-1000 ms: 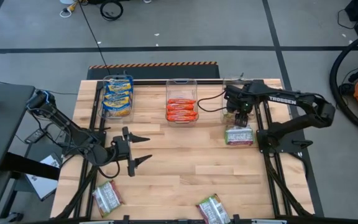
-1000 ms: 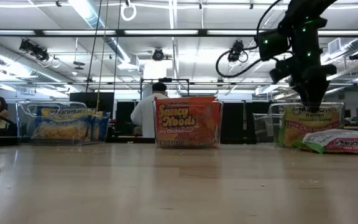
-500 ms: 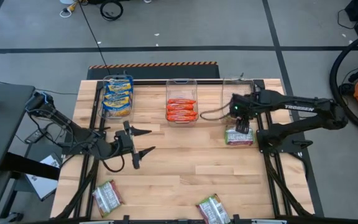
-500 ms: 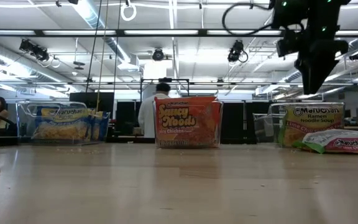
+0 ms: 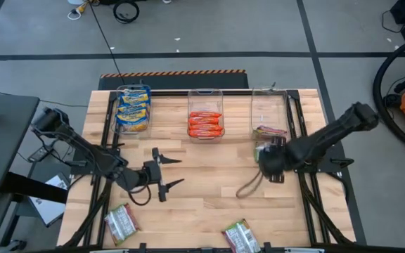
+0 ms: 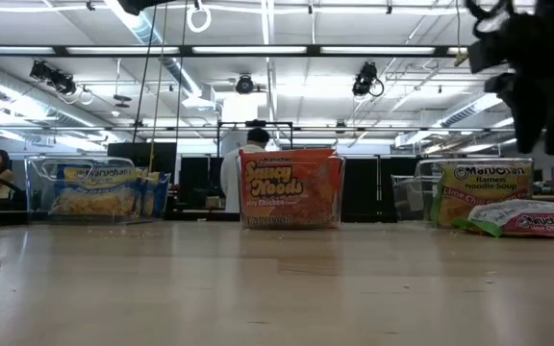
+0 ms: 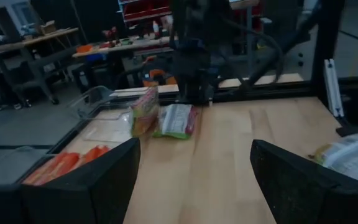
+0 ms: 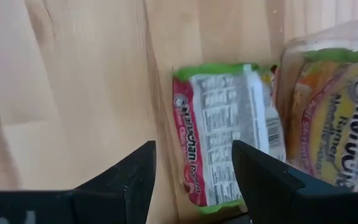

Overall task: Sort Maruchan noodles
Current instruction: Put the green noodle pack into the right transparent bin

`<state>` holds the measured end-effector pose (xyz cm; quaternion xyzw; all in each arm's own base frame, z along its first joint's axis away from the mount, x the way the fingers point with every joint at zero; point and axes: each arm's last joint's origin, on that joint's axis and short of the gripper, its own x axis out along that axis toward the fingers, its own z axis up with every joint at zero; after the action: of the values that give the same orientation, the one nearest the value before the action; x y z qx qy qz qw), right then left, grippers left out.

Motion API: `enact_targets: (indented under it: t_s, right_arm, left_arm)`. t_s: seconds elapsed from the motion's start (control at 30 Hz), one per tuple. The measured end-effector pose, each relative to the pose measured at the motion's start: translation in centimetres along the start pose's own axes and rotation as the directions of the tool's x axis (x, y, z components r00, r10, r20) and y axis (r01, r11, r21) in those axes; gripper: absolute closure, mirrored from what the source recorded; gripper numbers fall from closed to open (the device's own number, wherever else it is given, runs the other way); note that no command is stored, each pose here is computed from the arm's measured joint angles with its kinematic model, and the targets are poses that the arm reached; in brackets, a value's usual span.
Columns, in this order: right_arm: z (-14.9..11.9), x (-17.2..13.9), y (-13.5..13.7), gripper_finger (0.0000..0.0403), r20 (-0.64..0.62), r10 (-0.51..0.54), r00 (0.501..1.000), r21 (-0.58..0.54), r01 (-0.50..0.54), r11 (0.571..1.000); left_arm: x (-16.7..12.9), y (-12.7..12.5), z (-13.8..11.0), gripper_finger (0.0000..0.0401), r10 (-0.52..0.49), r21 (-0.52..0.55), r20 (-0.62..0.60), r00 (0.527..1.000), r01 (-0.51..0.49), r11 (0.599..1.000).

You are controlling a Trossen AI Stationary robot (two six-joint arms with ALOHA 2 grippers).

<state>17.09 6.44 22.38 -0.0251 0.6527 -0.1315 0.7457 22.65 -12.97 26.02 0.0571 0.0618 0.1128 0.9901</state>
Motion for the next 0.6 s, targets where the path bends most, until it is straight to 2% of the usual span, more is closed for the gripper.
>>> enact_targets:
  t_s: [0.2,0.4,0.6]
  right_arm:
    - [-2.4,3.1,3.1,0.0188,-0.036,-0.176,0.984,-0.08,0.172,0.982]
    - [-3.9,6.0,4.2,0.0189,-0.078,-0.313,0.947,-0.152,0.299,0.942]
    - [-3.8,8.2,4.8,0.0197,-0.088,-0.359,0.929,-0.173,0.341,0.924]
  left_arm:
    - [-0.1,-1.8,-0.5,0.0092,-0.068,0.075,0.028,0.997,0.066,0.995]
    - [-0.5,-2.9,-1.0,0.0092,-0.104,0.157,0.021,0.994,0.099,0.983]
    - [-0.5,-2.9,-1.0,0.0092,-0.104,0.157,0.023,0.994,0.099,0.983]
